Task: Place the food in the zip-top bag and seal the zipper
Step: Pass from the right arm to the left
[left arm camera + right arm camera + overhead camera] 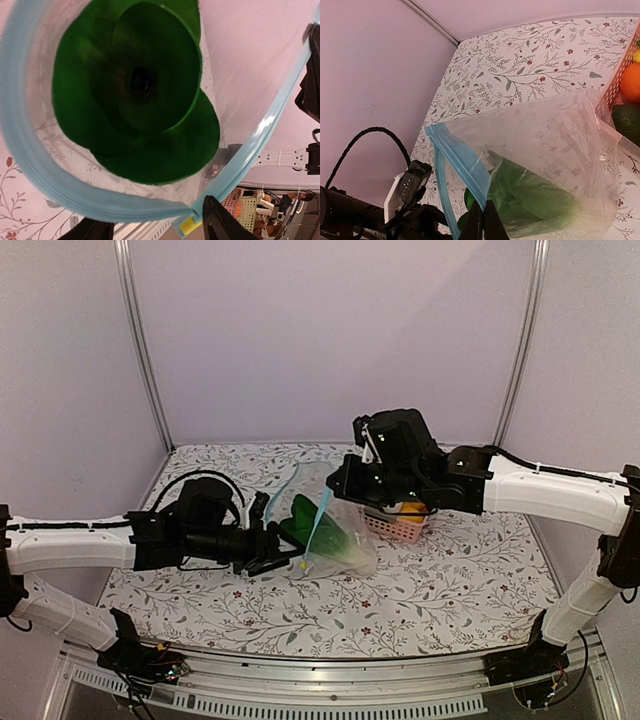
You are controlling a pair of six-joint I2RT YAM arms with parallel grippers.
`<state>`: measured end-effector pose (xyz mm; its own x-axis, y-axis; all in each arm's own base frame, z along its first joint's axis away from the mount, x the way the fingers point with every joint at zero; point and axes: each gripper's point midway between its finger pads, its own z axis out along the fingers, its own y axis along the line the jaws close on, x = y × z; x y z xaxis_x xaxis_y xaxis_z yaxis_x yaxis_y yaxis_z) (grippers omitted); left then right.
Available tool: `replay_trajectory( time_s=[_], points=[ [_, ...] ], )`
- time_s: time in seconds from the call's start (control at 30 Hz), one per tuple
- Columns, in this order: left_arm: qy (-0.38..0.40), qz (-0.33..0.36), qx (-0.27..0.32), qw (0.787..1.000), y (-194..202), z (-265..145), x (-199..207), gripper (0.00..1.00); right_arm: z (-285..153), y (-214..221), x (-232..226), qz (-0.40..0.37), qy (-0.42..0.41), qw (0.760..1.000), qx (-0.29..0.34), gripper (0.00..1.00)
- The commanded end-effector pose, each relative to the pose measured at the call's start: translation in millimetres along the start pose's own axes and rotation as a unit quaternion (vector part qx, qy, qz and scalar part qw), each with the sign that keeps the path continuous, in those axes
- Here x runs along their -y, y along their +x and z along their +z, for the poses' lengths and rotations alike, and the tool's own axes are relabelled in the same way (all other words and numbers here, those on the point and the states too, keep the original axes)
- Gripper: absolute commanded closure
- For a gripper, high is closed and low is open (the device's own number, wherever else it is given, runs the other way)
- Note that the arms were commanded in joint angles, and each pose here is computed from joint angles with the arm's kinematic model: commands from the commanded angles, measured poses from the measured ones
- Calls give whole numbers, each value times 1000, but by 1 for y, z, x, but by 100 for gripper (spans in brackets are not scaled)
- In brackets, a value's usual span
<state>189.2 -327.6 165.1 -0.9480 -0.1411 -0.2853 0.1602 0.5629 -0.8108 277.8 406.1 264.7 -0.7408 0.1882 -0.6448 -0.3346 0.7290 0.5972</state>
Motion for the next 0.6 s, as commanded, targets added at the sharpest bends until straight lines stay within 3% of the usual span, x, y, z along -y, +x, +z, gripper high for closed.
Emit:
replay_trajectory(
  time_s=[0.0,0.2,0.27,0.4,0.57],
  points=[
    [6,2,-1,1000,4,4,5,44,-2,-7,0,4,3,1000,18,100],
    [7,-4,22,1000,-4,8,2,57,-2,-4,0,2,1,1000,14,100],
    [10,-7,25,1000,-5,10,2,65,-3,-3,2,2,3,1000,13,100],
    [12,10,38,999,-15,5,11,97,-5,-1,10,2,17,1000,14,100],
    [22,85,59,994,-48,-38,52,100,-14,-1,34,1,76,997,18,100]
  ],
)
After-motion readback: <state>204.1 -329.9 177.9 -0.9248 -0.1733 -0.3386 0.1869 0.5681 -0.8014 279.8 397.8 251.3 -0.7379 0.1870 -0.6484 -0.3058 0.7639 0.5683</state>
